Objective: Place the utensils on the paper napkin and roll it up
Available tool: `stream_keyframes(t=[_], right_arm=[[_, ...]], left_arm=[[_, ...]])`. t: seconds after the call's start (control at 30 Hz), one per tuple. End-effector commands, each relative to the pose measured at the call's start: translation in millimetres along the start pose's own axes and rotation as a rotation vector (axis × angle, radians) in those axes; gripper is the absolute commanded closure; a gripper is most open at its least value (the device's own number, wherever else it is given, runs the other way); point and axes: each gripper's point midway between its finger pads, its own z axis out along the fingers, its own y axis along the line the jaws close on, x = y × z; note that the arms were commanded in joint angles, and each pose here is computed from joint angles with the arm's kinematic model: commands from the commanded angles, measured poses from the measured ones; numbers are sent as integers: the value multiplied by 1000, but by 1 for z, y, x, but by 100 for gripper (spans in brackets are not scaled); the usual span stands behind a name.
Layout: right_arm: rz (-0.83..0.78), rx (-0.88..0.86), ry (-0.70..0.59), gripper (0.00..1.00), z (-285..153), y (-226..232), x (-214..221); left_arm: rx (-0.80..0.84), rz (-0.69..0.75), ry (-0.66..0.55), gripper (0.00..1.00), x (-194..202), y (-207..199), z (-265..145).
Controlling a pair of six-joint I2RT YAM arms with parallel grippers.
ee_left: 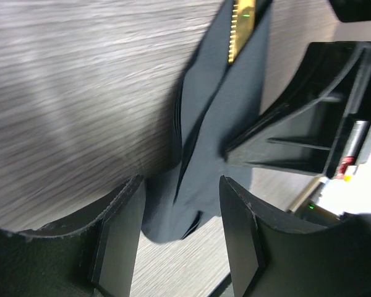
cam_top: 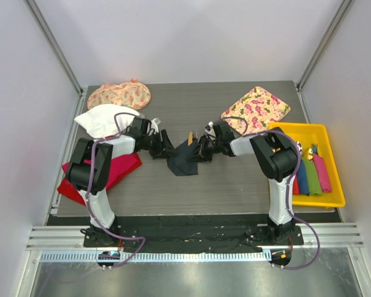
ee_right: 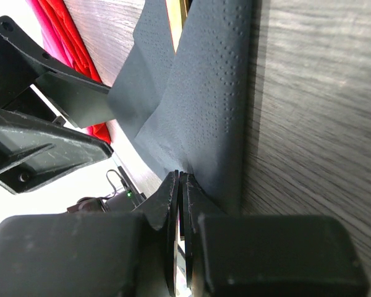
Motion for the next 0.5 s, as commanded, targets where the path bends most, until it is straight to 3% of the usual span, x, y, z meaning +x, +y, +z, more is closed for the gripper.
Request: stream_keyframes(t=[0.0, 0.47], right_arm=[[33, 129, -24, 92, 7, -39, -2], [36, 135, -19, 93, 8, -42, -2]], left_arm=[[10, -38, 45, 43, 12, 8, 20], [208, 38, 3, 35, -12, -18, 43]])
